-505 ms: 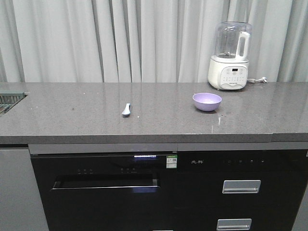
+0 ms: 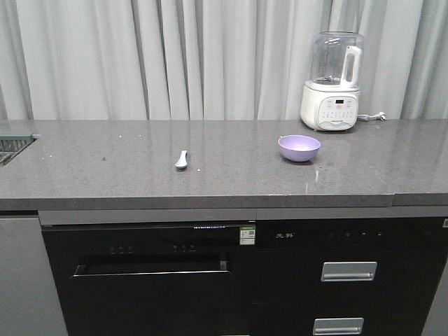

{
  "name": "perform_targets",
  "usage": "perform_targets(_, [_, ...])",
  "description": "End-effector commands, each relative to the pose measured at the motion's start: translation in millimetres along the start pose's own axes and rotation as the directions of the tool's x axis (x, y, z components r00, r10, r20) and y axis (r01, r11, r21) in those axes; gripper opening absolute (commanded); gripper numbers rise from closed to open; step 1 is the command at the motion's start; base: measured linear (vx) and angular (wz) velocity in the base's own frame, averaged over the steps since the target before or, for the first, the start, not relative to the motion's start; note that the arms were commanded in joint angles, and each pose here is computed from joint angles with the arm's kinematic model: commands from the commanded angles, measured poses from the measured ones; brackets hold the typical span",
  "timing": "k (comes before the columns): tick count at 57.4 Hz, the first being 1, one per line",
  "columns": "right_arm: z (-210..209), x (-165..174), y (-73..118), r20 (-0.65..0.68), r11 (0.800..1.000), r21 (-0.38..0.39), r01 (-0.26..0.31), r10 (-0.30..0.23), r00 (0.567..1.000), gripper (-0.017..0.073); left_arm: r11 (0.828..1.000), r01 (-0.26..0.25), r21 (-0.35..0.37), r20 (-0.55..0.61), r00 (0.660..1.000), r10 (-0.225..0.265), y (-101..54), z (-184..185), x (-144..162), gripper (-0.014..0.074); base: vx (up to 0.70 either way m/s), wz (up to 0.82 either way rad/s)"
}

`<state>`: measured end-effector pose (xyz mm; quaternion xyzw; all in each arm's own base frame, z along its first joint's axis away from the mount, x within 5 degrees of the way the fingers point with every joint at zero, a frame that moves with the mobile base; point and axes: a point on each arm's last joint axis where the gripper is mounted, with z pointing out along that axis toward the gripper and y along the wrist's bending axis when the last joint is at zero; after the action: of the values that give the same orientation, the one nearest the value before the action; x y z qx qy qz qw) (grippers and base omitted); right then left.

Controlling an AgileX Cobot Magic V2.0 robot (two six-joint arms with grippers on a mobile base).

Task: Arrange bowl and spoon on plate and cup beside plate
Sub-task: 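Drive the base toward the lavender bowl and pale blue spoon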

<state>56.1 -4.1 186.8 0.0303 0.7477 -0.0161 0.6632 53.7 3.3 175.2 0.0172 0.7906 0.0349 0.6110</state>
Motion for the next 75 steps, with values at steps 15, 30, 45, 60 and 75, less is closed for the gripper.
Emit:
perform_targets(15, [-0.4, -2.8, 0.6, 0.087, 1.0, -0.007, 0.013, -0.012, 0.996, -0.0009, 1.0, 0.01, 0.01, 0.067, 0.998, -0.011, -1.2, 1.5, 0.5, -0.0006, 0.03, -0.12])
perform_targets(30, [-0.4, -2.8, 0.6, 0.087, 1.0, -0.007, 0.013, -0.012, 0.996, -0.0009, 1.0, 0.01, 0.01, 0.067, 0.998, -0.011, -1.2, 1.5, 0.5, -0.0006, 0.09, -0.3])
perform_targets(45, [-0.4, -2.8, 0.6, 0.087, 1.0, -0.007, 0.013, -0.012, 0.996, -0.0009, 1.0, 0.01, 0.01, 0.067, 0.998, -0.011, -1.2, 1.5, 0.5, -0.0006, 0.15, -0.38])
perform_targets(60, [-0.4, -2.8, 0.6, 0.087, 1.0, -0.007, 0.013, -0.012, 0.996, -0.0009, 1.0, 0.01, 0.01, 0.067, 0.998, -0.011, -1.2, 1.5, 0.5, -0.0006, 0.21, -0.29])
perform_targets(75, [-0.4, -2.8, 0.6, 0.087, 1.0, -0.007, 0.013, -0.012, 0.996, -0.0009, 1.0, 0.01, 0.01, 0.067, 0.998, -0.011, -1.2, 1.5, 0.5, -0.0006, 0.29, -0.02])
